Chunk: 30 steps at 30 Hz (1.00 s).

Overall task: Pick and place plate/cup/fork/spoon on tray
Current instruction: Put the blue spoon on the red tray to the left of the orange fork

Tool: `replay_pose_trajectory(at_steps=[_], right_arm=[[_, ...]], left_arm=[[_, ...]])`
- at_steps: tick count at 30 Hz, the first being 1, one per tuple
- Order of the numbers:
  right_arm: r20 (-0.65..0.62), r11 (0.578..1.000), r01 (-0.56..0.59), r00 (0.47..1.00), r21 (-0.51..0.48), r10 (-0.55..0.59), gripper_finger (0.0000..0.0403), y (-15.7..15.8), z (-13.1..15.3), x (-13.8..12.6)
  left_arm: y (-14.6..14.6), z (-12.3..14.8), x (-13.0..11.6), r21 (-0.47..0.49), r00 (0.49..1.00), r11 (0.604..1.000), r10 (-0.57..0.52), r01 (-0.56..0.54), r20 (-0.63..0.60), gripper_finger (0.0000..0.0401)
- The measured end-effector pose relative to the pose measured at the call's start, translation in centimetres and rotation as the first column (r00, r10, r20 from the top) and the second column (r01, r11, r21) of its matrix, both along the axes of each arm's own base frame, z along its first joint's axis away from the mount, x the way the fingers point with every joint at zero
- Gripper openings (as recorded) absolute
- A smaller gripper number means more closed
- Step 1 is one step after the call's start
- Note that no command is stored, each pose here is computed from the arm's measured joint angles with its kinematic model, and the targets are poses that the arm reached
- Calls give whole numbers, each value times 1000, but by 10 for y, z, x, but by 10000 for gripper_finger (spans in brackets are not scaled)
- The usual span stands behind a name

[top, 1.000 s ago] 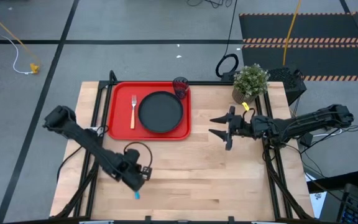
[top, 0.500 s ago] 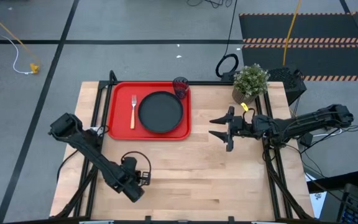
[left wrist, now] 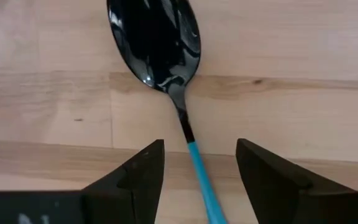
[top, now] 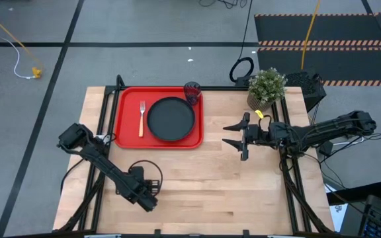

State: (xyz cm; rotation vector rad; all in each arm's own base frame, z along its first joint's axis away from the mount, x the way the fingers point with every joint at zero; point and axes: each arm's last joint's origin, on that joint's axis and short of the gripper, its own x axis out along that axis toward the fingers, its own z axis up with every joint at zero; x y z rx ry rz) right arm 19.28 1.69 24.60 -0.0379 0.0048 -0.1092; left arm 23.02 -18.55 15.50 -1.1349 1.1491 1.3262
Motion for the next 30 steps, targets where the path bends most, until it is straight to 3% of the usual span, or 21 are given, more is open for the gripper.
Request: replay_pose_trajectory(at_steps=[30], right_arm=[[-7,1000,-10,1000,9,10,203,2,-1,0]], left_arm=[[9,-20,-11,34,999,999,-32,32,-3,88]])
